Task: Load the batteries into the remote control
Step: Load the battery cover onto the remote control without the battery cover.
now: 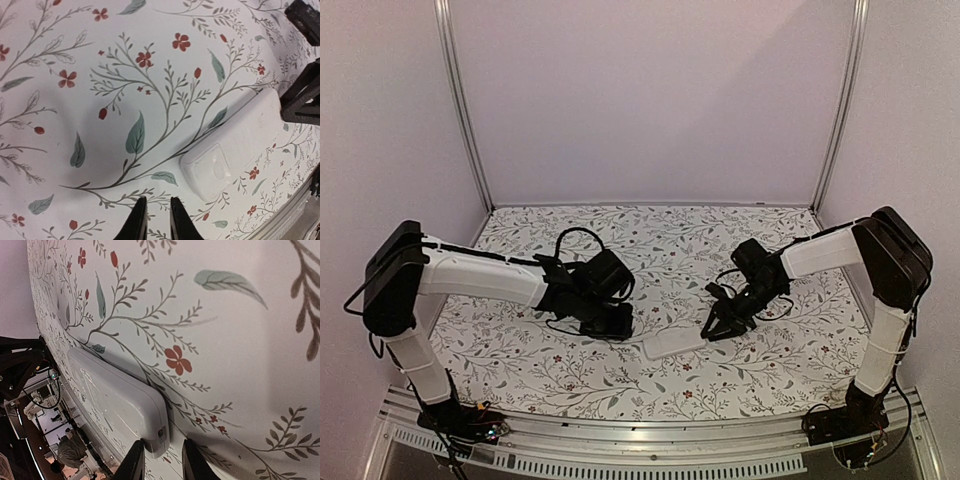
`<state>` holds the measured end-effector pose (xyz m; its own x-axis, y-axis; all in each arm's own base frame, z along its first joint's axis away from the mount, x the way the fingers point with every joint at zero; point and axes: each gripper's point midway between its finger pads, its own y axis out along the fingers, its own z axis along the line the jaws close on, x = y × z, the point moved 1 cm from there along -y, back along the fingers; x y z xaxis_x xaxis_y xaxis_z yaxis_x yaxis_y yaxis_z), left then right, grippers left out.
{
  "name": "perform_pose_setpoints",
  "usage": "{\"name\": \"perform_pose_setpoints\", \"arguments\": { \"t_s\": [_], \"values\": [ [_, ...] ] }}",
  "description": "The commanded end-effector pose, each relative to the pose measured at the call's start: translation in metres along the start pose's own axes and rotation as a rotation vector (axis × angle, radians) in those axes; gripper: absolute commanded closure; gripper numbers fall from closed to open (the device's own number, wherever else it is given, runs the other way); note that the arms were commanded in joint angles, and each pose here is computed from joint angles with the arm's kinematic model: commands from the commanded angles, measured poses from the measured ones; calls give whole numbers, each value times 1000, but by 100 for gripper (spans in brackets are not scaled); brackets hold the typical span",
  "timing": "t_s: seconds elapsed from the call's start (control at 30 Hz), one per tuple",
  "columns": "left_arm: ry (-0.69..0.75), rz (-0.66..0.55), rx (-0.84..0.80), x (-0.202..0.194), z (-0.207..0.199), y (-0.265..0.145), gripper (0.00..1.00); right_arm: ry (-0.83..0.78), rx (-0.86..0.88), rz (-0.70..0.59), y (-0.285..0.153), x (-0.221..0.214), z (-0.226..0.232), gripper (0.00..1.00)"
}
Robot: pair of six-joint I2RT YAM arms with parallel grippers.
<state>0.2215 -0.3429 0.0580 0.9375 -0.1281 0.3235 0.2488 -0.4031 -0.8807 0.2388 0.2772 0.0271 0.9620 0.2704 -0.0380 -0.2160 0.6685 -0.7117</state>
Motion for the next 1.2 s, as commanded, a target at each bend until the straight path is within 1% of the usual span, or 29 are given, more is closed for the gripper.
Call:
{"name": "perform_pose_setpoints", "arguments": {
  "t_s": [0.0,0.17,0.37,0.53,0.97,1.17],
  "values": [
    [56,24,199,-18,29,12,87,-7,8,14,7,0,3,74],
    [100,49,205,-22,16,29,92,-9,13,17,7,-1,4,74],
    [117,68,146,-23,-3,42,94,-15,19,23,9,-3,7,74],
    [140,82,119,-22,-15,48,95,-19,37,25,12,-2,11,75],
    [167,101,93,-20,-34,56,95,-29,79,43,19,-4,22,80],
    [185,123,128,-23,-37,62,96,-38,115,45,19,-4,31,82]
  ]
}}
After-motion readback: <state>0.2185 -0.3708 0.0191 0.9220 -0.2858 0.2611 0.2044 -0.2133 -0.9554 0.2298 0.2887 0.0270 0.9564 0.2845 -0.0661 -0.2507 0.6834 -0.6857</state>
